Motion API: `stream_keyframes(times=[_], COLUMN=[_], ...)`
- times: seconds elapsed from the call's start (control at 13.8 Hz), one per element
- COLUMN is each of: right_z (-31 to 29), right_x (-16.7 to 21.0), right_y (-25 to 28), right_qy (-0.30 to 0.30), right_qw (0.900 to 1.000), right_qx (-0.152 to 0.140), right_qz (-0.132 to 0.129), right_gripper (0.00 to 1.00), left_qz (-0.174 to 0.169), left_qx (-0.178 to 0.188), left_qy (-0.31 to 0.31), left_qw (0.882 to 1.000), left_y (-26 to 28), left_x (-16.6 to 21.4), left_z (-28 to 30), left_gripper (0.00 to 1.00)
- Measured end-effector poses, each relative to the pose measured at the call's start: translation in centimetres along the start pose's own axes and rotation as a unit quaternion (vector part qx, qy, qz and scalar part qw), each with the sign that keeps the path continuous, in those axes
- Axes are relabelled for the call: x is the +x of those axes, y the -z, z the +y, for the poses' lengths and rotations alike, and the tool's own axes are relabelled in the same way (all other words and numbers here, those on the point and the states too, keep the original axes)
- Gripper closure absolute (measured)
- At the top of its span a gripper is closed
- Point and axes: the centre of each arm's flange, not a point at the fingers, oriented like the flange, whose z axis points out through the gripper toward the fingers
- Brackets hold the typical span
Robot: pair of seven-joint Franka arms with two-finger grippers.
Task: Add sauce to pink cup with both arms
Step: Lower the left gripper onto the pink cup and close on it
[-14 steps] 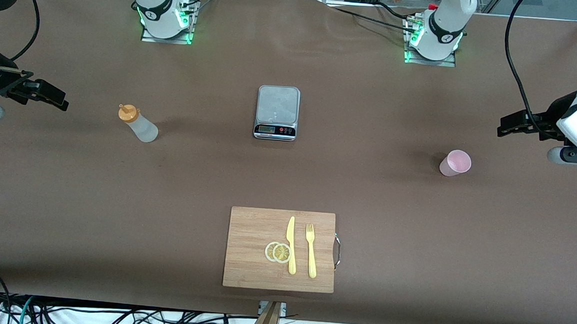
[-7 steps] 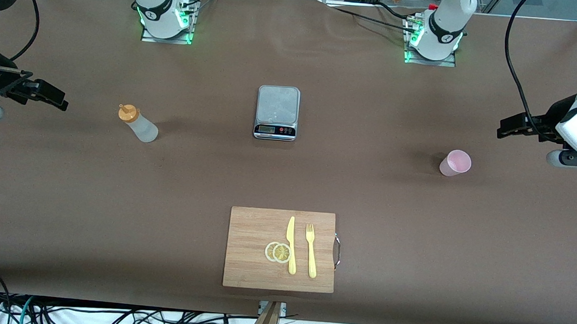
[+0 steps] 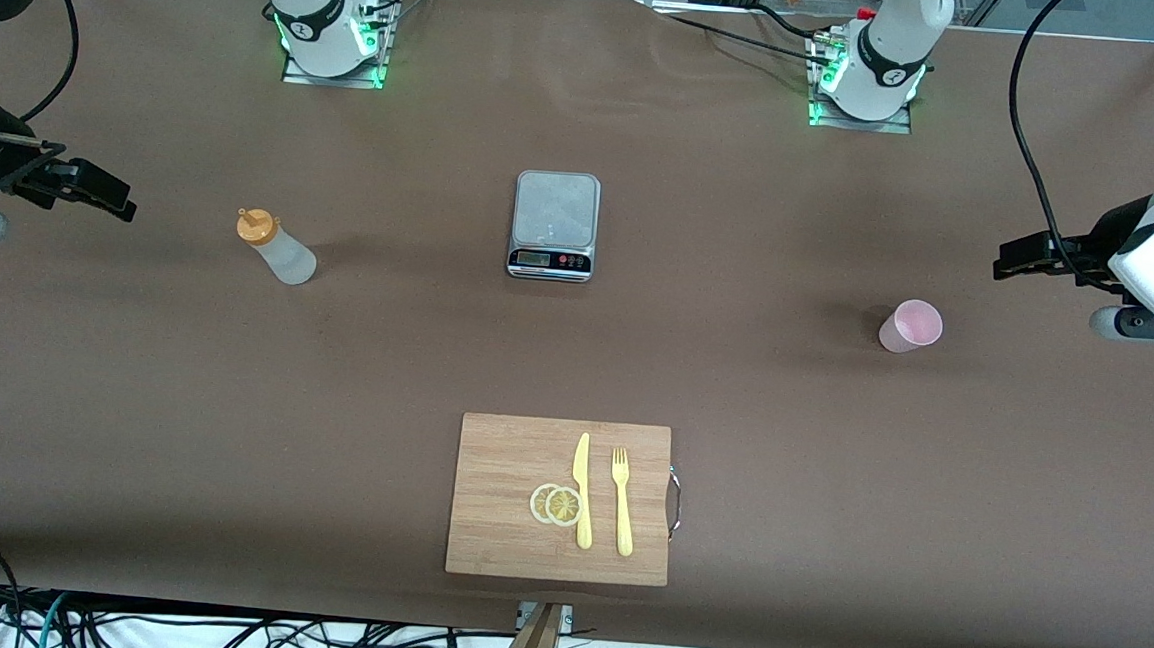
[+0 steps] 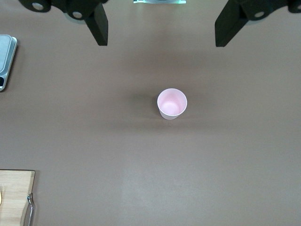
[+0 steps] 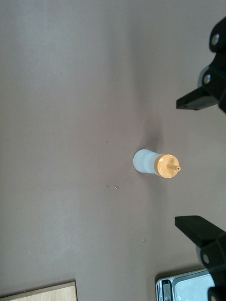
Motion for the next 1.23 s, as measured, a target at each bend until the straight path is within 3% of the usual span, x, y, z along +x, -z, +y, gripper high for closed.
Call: stream_keyframes(times=[0.51, 0.87, 1.23], right_z=[0.0, 0.1, 0.1], right_x=[0.0, 0.0, 0.0], right_y=[0.0, 0.0, 0.0], right_qy=[0.000, -0.001, -0.001], right_qw=[1.000, 1.000, 1.000], right_qx=[0.000, 0.000, 0.000], right_qz=[0.000, 0.000, 0.000], right_gripper=[0.00, 0.00, 0.00], left_qz=[-0.026, 0.008, 0.012], left_qx=[0.007, 0.017, 0.017], left_qy=[0.013, -0.027, -0.033], left_qw=[1.000, 0.999, 0.999], left_y=[-3.2, -14.7, -25.4], left_x=[0.4, 3.2, 2.0], left_z=[-1.6, -7.4, -9.8], left_gripper=[0.00, 0.00, 0.00])
